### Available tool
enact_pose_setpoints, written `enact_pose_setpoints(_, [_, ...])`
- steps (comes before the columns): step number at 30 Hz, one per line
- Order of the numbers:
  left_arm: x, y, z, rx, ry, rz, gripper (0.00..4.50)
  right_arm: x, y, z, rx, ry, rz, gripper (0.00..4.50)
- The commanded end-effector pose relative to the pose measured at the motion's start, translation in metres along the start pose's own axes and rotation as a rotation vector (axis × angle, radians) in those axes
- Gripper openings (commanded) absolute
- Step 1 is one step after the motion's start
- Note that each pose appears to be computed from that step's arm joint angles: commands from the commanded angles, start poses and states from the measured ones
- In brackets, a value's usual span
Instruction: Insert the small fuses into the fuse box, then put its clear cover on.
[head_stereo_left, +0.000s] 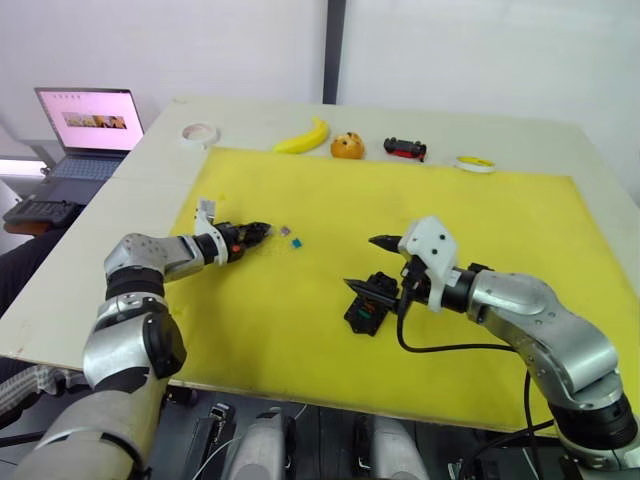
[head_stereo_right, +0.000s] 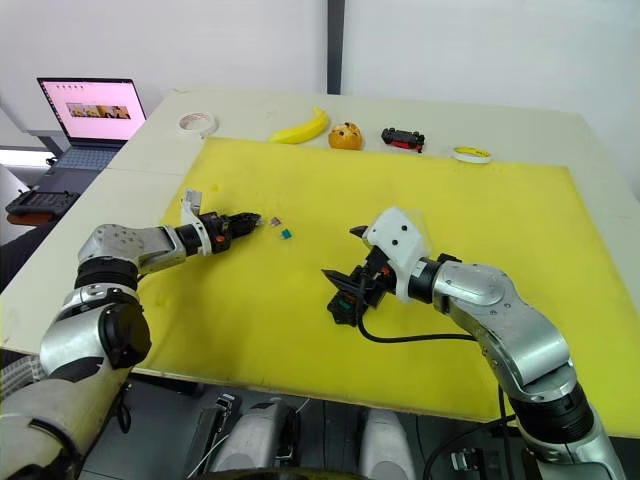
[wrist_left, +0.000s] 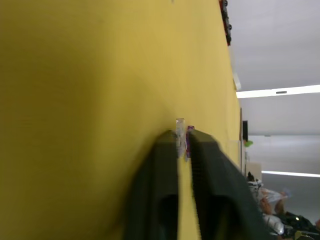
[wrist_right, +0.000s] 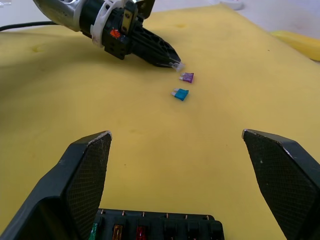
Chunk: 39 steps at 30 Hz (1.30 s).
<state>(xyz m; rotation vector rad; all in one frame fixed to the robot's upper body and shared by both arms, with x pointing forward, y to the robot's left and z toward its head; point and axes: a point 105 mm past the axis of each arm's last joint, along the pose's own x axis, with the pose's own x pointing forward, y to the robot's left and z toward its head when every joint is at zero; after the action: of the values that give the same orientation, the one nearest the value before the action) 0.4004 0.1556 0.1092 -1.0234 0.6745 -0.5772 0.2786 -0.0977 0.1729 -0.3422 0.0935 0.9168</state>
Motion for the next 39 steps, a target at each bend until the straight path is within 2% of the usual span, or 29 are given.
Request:
enact_pose_setpoints(1, [0.003, 0.019, -0.023, -0.063, 0.074, 0.052, 0.02, -0.002, 0.003, 0.013, -0.04, -0.043, 0.004, 4.5])
enact_pose_setpoints(6, [-0.005, 0.015, -0.014, -0.062, 0.048, 0.039, 0.02, -0.003, 0.003, 0.013, -0.033, -0.044, 0.0, 4.5])
enact_pose_setpoints(10, [-0.014, -0.001, -0.002, -0.034, 0.029, -0.003, 0.02, -0.004, 0.003, 0.013, -0.017, -0.049, -0.005, 4.5])
enact_pose_setpoints(12, [-0.022, -0.02, 0.004, -0.008, 0.032, -0.06, 0.02, -0.004, 0.004, 0.017, 0.032, -0.078, -0.002, 4.5])
enact_pose_setpoints(15, [-0.032, -0.063, 0.007, 0.041, 0.054, -0.202, 0.02, -0.003, 0.01, 0.026, 0.166, -0.156, 0.012, 4.5])
enact_pose_setpoints(19, [-0.036, -0.11, -0.006, 0.155, 0.1, -0.365, 0.02, 0.0, 0.013, 0.034, 0.26, -0.211, 0.023, 4.5])
enact_pose_setpoints(25, [-0.027, -0.152, -0.025, 0.214, 0.112, -0.528, 0.02, 0.007, 0.001, 0.062, 0.486, -0.38, 0.015, 4.5])
enact_pose_setpoints(32, [-0.016, -0.169, -0.044, 0.165, 0.122, -0.628, 0.02, 0.012, -0.008, 0.078, 0.706, -0.497, -0.003, 4.5])
enact_pose_setpoints(39, [-0.017, -0.177, -0.055, 0.161, 0.156, -0.67, 0.02, 0.011, -0.014, 0.085, 0.86, -0.558, 0.006, 4.5])
